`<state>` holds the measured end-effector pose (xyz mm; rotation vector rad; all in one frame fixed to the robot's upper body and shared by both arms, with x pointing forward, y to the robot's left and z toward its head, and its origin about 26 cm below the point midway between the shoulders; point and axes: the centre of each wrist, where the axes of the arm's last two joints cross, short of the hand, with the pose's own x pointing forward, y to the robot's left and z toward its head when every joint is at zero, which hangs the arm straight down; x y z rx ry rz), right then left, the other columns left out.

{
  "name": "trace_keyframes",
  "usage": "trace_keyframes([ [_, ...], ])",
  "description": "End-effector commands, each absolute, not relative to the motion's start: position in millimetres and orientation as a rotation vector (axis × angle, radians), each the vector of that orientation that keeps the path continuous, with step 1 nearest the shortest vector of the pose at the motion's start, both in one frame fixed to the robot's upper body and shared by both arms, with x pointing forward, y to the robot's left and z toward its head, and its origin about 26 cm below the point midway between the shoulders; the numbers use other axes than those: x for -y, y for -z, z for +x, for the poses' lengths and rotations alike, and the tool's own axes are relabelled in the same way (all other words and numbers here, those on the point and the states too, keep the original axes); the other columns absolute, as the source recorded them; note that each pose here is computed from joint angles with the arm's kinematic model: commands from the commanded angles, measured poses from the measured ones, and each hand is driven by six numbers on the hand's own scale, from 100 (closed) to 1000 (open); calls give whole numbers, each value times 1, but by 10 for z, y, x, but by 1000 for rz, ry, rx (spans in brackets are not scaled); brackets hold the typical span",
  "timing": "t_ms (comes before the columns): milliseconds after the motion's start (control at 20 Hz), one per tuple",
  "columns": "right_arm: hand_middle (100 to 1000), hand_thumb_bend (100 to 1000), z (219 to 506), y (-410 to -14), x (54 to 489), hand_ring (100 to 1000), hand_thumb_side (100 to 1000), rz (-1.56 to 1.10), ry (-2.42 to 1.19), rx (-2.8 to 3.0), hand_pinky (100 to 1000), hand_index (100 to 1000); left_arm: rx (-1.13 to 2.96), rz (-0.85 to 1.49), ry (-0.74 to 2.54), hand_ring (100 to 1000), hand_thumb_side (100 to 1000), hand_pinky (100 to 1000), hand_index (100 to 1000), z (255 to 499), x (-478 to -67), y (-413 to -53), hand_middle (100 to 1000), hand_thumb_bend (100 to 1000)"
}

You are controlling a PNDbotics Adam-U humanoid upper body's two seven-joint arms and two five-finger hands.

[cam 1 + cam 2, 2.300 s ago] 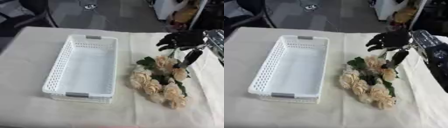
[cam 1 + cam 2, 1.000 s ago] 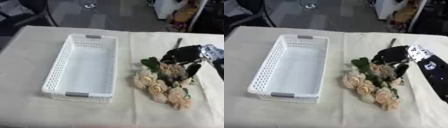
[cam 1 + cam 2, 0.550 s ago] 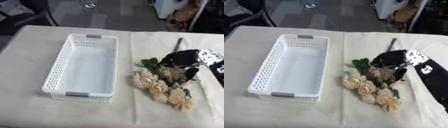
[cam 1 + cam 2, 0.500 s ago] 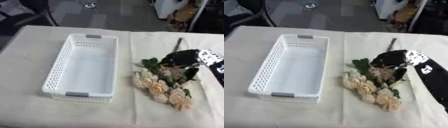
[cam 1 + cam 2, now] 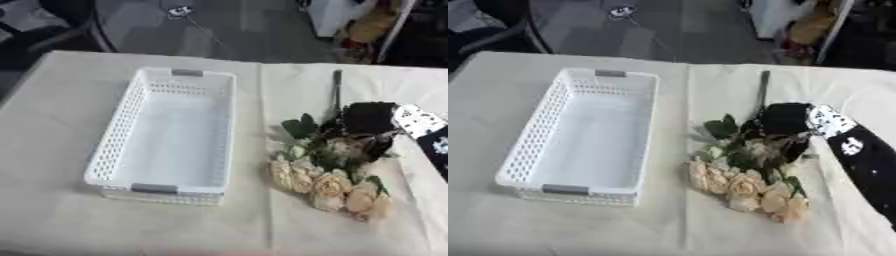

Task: Pick up objects on the table and place them in the box.

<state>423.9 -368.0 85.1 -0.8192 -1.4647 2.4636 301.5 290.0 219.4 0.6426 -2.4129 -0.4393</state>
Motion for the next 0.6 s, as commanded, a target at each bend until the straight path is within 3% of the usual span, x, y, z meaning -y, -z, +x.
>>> trace_keyframes([
  [50, 370, 100, 4232, -1047, 3790, 349, 100, -879, -2383, 1615, 164, 298, 2444, 641, 454, 716, 780, 573, 794, 2993, -2886, -2280, 736, 100],
  [300, 267, 100, 4187, -1203, 3927, 326, 109, -913, -2240, 1722, 127, 211, 2440, 643, 459, 715, 779, 573, 793, 2990, -2892, -2275, 733, 100],
  [600, 208, 100, 4101, -1705, 4189, 309, 100, -1036, -1964, 1829, 100, 194, 2432, 656, 456, 713, 779, 572, 792, 2984, -2914, -2266, 731, 100],
])
